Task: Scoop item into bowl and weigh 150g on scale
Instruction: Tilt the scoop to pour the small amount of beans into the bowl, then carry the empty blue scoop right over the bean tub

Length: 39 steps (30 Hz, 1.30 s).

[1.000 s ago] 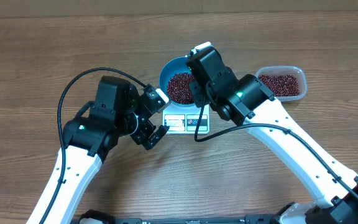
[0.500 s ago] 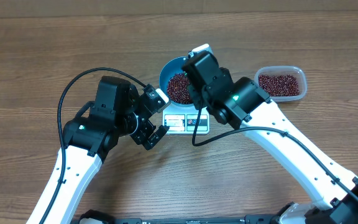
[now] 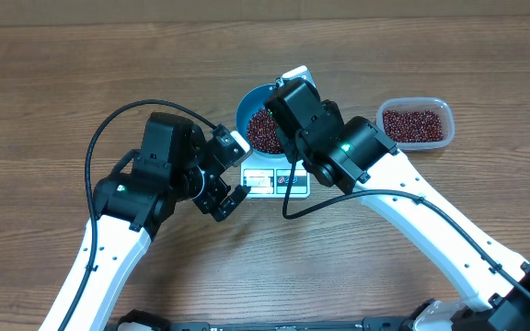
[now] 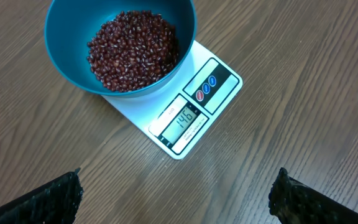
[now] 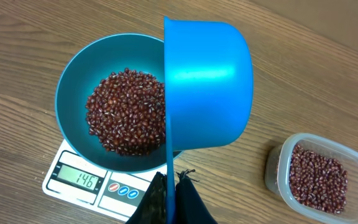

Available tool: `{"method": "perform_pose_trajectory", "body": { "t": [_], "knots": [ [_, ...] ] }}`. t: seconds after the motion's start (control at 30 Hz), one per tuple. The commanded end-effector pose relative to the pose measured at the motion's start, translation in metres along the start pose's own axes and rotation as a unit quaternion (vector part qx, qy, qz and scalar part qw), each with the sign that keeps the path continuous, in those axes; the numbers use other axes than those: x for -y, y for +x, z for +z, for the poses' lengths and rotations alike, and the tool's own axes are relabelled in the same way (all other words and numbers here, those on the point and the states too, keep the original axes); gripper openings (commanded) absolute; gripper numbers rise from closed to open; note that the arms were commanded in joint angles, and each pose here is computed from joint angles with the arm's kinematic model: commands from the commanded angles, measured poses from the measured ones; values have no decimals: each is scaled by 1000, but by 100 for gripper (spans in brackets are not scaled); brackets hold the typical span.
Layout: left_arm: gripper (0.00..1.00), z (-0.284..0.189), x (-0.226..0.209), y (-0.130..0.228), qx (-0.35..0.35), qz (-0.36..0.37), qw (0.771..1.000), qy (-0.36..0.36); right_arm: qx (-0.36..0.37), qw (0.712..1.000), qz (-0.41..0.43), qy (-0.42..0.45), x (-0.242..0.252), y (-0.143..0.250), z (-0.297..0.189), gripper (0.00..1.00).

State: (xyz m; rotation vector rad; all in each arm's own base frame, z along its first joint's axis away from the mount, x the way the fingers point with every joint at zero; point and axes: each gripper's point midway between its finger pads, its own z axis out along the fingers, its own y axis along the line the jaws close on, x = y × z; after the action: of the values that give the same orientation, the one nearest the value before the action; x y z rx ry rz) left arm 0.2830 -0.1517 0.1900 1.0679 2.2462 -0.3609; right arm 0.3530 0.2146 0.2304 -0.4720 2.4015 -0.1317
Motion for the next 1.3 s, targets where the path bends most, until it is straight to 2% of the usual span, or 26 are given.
{"method": "perform_pose_trajectory", "body": {
  "t": [0.0, 0.2, 0.4, 0.7, 0.83, 1.27],
  "knots": [
    [100, 2, 2, 3, -4, -7, 1000, 2, 9, 999, 15, 34, 12, -4, -1, 4],
    [99, 2, 2, 3, -4, -7, 1000, 2, 38, 979, 111, 167, 61, -5, -9, 4],
    [100, 2, 2, 3, -4, -7, 1000, 2, -2, 951, 213, 226, 115, 21, -3, 4],
    [100, 2, 2, 3, -4, -7, 1000, 2, -92, 914, 334, 209, 181, 64, 18, 4],
    [100, 2, 2, 3, -4, -7, 1000, 2, -122, 904, 347, 217, 195, 79, 28, 4],
    [99, 2, 2, 3, -4, -7, 1000, 2, -215, 897, 307, 236, 182, 114, 85, 4]
  ]
}}
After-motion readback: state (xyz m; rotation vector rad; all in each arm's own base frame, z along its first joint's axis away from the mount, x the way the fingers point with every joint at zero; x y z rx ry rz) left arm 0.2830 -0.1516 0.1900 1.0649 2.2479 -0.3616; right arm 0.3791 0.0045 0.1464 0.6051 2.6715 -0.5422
